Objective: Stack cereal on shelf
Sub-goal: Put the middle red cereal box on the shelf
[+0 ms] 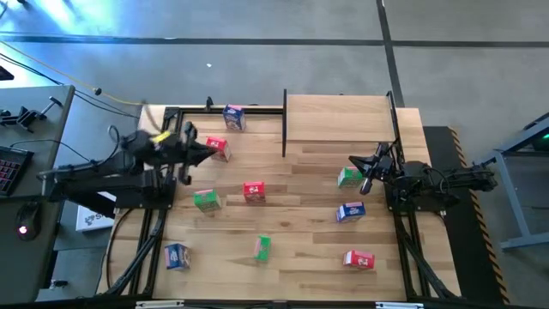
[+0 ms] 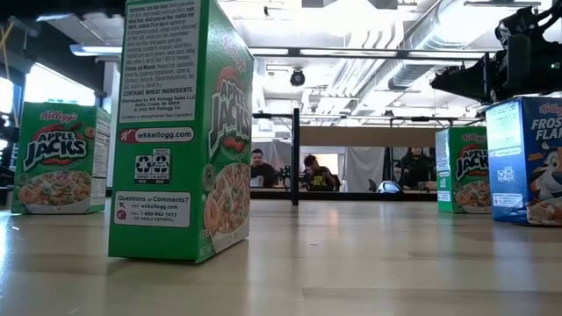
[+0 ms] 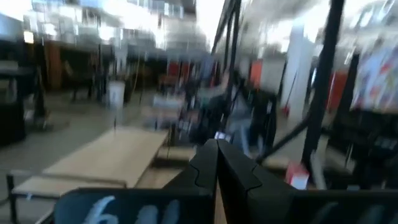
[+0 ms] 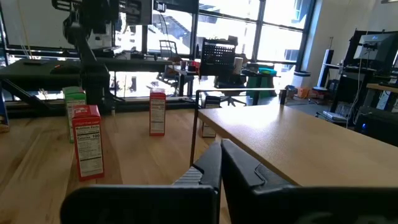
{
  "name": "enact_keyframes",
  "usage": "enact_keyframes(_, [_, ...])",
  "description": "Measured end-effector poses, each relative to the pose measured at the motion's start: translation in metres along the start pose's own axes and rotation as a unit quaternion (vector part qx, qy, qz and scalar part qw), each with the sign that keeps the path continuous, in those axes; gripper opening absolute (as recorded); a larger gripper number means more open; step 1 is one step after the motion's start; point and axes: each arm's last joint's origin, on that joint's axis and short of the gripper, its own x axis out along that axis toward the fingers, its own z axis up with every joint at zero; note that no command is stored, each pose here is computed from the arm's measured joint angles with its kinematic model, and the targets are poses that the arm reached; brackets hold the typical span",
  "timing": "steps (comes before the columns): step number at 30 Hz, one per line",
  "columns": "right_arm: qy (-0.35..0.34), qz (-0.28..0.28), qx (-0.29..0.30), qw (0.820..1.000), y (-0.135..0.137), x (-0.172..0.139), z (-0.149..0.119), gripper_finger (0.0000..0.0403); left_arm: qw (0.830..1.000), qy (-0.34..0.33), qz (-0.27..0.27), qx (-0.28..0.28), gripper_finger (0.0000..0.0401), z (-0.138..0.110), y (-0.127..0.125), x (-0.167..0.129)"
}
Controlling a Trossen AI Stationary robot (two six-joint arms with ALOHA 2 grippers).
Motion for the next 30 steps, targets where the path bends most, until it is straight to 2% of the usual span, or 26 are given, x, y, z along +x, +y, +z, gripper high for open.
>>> enact_keyframes(4, [0.0, 0.0, 0.0, 1.0, 0.0, 0.0, 0.0, 0.0, 0.995, 0.1, -0.005, 0.007, 0.0008, 0.01, 0.005, 0.038])
enact_keyframes(7, [0.0, 0.0, 0.0, 1.0, 0.0, 0.0, 0.0, 0.0, 0.981, 0.193, -0.02, 0.004, 0.0029, 0.006, 0.005, 0.065])
enact_keyframes(11, [0.0, 0.0, 0.0, 1.0, 0.0, 0.0, 0.0, 0.0, 0.944, 0.328, -0.042, -0.009, 0.007, -0.011, -0.004, 0.092])
enact_keyframes(14, [0.0, 0.0, 0.0, 1.0, 0.0, 0.0, 0.0, 0.0, 0.915, 0.397, -0.061, -0.014, 0.0106, -0.023, -0.014, 0.11])
enact_keyframes(21, [0.0, 0.0, 0.0, 1.0, 0.0, 0.0, 0.0, 0.0, 0.868, 0.494, -0.038, -0.019, 0.0188, -0.037, -0.026, 0.141])
enact_keyframes(30, [0.0, 0.0, 0.0, 1.0, 0.0, 0.0, 0.0, 0.0, 0.831, 0.556, -0.007, -0.015, 0.0265, -0.053, -0.027, 0.16])
